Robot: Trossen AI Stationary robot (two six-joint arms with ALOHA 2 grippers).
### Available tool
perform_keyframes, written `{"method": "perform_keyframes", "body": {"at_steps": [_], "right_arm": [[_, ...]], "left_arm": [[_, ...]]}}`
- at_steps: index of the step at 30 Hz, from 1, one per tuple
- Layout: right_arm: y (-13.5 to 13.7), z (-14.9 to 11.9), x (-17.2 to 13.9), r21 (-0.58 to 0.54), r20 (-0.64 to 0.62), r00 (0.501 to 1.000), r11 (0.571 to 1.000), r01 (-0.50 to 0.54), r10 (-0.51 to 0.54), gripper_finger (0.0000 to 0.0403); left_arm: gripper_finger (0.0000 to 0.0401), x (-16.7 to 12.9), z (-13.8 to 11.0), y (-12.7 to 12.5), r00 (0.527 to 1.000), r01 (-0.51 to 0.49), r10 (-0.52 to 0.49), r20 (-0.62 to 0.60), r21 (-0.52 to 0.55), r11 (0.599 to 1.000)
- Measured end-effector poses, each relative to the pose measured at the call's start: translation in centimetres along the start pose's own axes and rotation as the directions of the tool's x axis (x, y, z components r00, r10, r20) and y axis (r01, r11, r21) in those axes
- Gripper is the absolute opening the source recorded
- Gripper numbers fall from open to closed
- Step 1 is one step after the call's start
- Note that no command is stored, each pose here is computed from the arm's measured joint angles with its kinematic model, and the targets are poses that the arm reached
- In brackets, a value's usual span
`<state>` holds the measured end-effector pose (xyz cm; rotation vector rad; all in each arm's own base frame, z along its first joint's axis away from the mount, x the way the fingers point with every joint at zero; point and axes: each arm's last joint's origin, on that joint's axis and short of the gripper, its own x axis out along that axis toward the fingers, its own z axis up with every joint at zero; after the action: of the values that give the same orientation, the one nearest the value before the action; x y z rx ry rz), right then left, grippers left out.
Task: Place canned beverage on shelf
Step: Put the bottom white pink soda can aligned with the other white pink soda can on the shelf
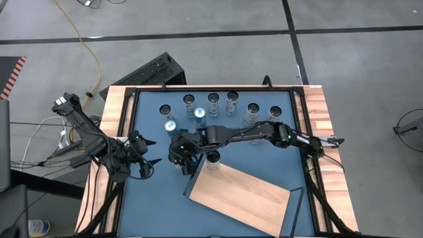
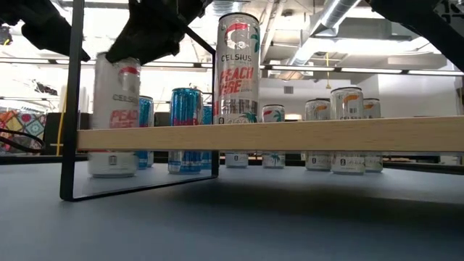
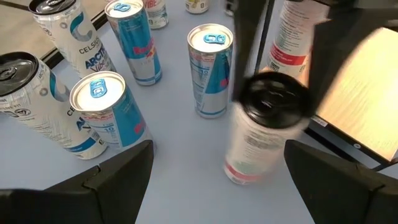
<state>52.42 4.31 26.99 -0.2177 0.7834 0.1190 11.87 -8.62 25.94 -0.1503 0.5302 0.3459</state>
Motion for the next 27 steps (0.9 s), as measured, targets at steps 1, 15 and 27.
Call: {"method": "perform_keyframes", "body": {"at_steps": [1,15,27], "right_arm": [[-0.3,0.1,-0.5,0.018,-0.007,1.0,1.0,0.024,-0.024,0.0195],[-2.0,2.3,-10.0,0.18,0.043,0.975,0.961,0.208,-0.219,0.0195],[0.4,1.3,-23.5,0.472,-0.068,0.845,0.73,0.495,-0.53,0.0195]], "left_arm": [[0.0348,0.0,0.0,0.0,1.0,0.0,0.0,0.0,-0.001,1.0],[0.0348,0.0,0.2,0.0,0.999,-0.026,0.027,0.039,-0.007,1.0],[0.0348,0.0,0.3,0.1,0.996,-0.054,0.054,0.073,-0.01,0.999]]}}
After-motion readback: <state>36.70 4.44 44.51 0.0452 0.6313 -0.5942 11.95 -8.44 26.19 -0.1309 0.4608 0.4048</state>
